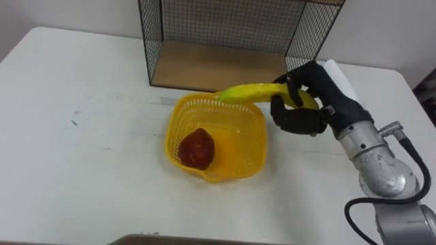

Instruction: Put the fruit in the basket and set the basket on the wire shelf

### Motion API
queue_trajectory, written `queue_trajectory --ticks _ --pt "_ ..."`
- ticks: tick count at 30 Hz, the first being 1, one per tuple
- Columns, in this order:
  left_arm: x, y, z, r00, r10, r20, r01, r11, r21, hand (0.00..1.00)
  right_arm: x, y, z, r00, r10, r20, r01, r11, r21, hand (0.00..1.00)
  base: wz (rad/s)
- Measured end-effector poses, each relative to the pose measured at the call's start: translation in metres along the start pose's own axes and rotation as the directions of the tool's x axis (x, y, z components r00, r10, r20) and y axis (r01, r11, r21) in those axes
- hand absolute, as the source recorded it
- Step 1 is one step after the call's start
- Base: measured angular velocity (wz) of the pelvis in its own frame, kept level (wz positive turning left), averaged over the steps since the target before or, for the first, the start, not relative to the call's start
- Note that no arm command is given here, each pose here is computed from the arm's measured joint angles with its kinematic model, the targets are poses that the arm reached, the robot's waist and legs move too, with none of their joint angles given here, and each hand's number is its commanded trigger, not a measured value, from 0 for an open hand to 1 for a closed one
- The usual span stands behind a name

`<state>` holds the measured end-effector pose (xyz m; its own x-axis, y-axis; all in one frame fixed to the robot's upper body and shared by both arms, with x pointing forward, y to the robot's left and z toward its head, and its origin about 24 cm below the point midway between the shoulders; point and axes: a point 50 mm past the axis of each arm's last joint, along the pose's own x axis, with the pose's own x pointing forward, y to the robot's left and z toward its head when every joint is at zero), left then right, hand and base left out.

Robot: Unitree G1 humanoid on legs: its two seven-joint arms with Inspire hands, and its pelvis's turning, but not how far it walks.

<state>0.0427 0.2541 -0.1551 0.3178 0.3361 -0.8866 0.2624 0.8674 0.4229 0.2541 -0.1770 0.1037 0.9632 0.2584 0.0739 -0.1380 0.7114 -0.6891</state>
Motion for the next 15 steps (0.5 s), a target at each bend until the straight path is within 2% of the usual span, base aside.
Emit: queue_trajectory --ticks 15 --pt "0.004 0.004 0.013 1.000 0.006 0.027 -0.007 1.000 0.003 0.00 0.002 0.013 0.006 0.998 0.063 0.023 -0.063 0.998 0.027 1.00 0.00"
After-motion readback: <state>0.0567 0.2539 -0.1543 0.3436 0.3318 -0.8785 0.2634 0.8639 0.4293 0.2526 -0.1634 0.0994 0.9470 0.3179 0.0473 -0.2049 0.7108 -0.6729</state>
